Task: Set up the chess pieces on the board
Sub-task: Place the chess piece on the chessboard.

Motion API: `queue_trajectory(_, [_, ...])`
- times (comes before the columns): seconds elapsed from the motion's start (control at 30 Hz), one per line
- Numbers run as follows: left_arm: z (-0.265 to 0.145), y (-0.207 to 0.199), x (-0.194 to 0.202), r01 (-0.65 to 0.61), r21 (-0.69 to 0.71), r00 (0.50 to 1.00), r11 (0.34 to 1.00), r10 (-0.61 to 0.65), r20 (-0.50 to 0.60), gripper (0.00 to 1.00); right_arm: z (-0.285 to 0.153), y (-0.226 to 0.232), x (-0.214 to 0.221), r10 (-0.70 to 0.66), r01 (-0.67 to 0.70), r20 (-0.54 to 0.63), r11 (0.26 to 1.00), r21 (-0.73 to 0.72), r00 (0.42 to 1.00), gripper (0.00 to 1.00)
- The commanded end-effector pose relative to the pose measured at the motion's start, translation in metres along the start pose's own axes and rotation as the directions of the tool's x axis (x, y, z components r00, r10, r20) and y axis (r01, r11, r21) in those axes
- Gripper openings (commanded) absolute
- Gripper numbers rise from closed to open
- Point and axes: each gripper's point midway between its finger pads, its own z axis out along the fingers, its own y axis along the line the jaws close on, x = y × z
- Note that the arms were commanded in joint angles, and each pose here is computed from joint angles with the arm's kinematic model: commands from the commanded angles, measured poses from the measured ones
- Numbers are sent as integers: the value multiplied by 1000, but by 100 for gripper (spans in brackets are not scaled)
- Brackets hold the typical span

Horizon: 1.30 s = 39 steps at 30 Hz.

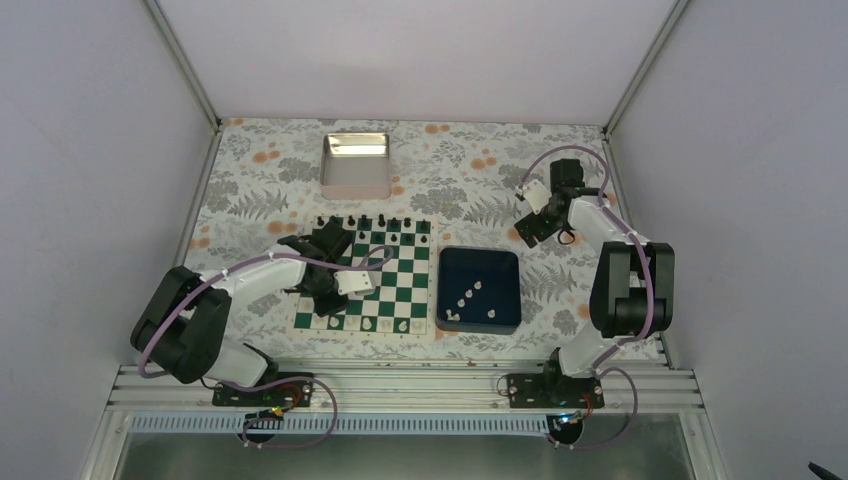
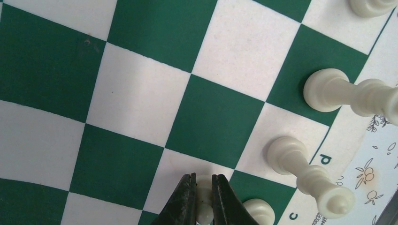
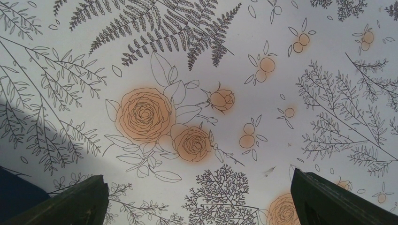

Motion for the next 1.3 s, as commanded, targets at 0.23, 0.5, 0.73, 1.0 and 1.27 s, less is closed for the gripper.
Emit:
queue_trajectory(0.23, [-3,9,-3,1,-54,1000,999,-1,12,3,11,5,5,-10,9,-30,1000,-10,1000,100])
queue_trajectory(0.5, [2,8,-1,3,-42,1000,999,-3,2,5,12,5,6,-11,11,-34,1000,-13,999,100])
queue_trajectory(0.73, [-8,11,-6,2,-57,1000,998,-1,10,22,12,6,6,-14,13,-35,1000,-14,999,100])
queue_trajectory(1.0, [-46,13,-30,-19,-66,998,998,23,60,36,11,7,6,-17,16,-34,1000,-20,999,100])
queue_trajectory(1.27, [-92,17,-97,-131,-113,981,985,146,130,46,9,6,3,-18,17,-18,1000,-16,1000,100])
